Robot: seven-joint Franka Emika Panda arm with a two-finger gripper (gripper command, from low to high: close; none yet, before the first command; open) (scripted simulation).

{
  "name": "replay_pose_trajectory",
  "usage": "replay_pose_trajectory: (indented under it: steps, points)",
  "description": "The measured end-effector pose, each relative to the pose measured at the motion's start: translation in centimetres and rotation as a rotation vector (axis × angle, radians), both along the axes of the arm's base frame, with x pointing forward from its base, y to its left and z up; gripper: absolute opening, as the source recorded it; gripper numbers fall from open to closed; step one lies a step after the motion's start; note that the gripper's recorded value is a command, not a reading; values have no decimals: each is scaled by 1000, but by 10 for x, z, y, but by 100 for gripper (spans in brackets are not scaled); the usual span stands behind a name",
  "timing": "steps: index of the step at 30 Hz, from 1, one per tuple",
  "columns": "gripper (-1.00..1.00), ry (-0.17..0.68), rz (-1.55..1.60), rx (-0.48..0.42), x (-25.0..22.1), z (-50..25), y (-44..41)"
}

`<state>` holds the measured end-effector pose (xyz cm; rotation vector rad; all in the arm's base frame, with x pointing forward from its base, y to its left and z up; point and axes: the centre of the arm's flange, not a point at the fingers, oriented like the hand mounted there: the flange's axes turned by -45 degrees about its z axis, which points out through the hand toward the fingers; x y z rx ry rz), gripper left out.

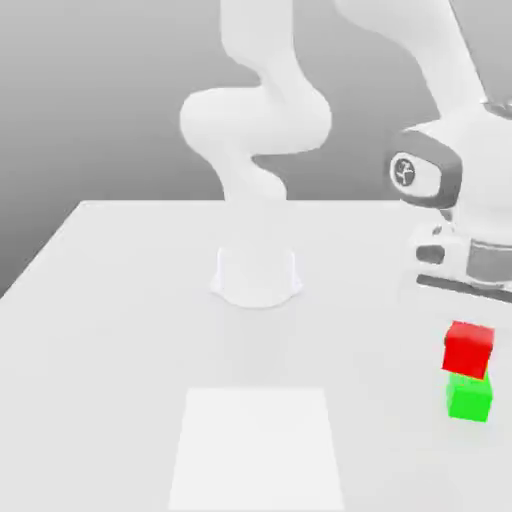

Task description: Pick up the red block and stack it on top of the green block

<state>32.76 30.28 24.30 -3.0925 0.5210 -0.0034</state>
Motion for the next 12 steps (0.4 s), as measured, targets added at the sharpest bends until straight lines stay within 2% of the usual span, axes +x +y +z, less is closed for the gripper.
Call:
replay_pose_trajectory:
  steps: [8, 9, 12]
  points:
    - [-100, -1, 2, 0, -1, -51, 2]
    - [100, 0, 3, -2, -2, -58, 1]
    - [100, 0, 3, -2, -2, -58, 1]
